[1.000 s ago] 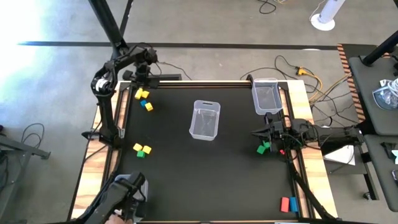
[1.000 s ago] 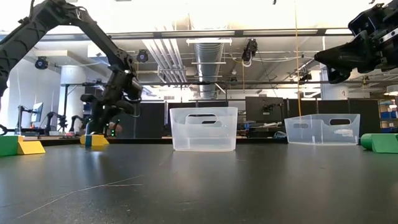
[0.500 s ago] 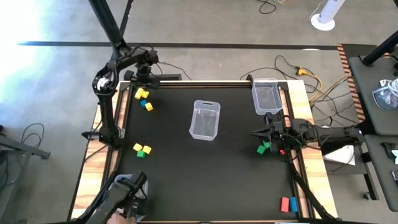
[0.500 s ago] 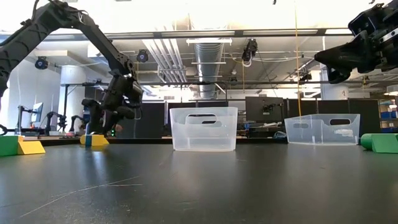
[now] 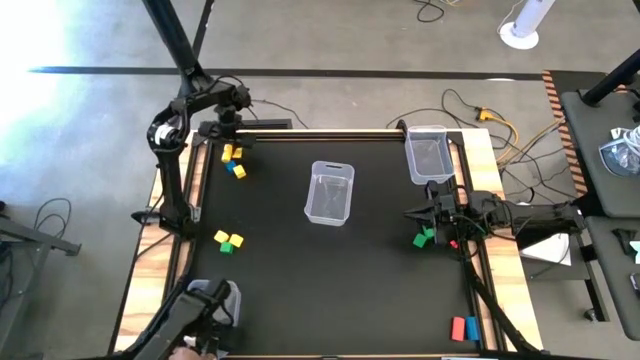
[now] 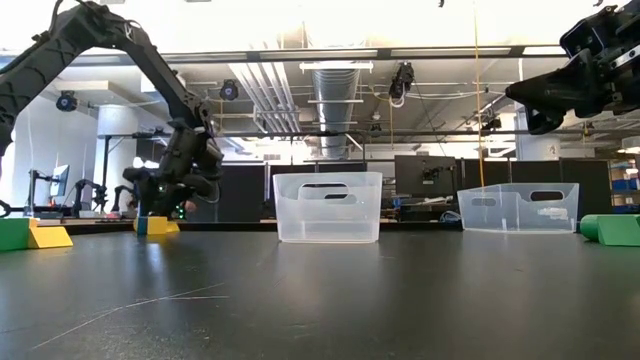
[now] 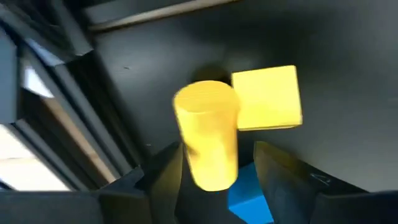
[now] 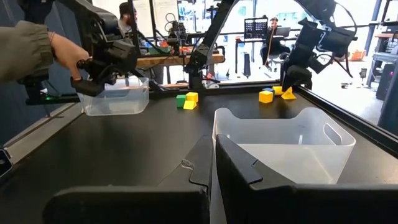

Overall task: Sort blocks by size
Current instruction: Put the yellow cylindrical block into the bottom transparent bin, then put the top yellow triangular block into the middle transparent bin

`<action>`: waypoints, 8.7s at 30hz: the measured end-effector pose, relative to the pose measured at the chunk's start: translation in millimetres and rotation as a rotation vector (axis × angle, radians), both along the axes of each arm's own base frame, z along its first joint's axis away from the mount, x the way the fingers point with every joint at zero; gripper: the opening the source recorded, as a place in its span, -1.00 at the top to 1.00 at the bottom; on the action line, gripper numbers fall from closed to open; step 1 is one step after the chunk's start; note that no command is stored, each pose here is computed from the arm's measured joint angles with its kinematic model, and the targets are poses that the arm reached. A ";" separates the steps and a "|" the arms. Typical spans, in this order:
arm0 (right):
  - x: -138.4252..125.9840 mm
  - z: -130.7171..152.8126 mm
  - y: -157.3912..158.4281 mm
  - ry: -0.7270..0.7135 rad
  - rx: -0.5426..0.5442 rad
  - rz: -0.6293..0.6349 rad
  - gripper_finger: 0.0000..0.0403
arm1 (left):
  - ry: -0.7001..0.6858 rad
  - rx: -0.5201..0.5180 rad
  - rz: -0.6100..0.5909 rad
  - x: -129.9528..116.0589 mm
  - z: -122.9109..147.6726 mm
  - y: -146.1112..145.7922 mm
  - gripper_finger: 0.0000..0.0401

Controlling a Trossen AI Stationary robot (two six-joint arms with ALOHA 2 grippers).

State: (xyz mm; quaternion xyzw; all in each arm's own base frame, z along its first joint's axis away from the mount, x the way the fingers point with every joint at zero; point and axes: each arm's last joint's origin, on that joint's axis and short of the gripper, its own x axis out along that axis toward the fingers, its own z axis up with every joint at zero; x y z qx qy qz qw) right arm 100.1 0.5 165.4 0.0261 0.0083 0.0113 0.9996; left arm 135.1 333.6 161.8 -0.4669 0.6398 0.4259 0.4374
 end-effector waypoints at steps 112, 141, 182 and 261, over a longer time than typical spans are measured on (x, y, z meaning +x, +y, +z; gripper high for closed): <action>-1.8 18.7 14.8 -0.186 0.106 0.096 0.94 | -0.086 0.027 -0.292 177.8 10.1 -125.3 0.53; 1.4 14.0 16.2 -0.135 0.015 0.031 0.21 | -0.028 -0.008 -0.386 188.0 -14.8 -127.7 0.45; 1.6 13.5 15.9 -0.130 0.023 0.021 0.20 | -0.115 -0.042 -0.396 74.1 107.9 -567.7 0.45; 2.0 9.5 16.0 -0.088 0.032 0.023 0.26 | -0.293 0.506 -0.566 119.7 104.0 -421.1 0.08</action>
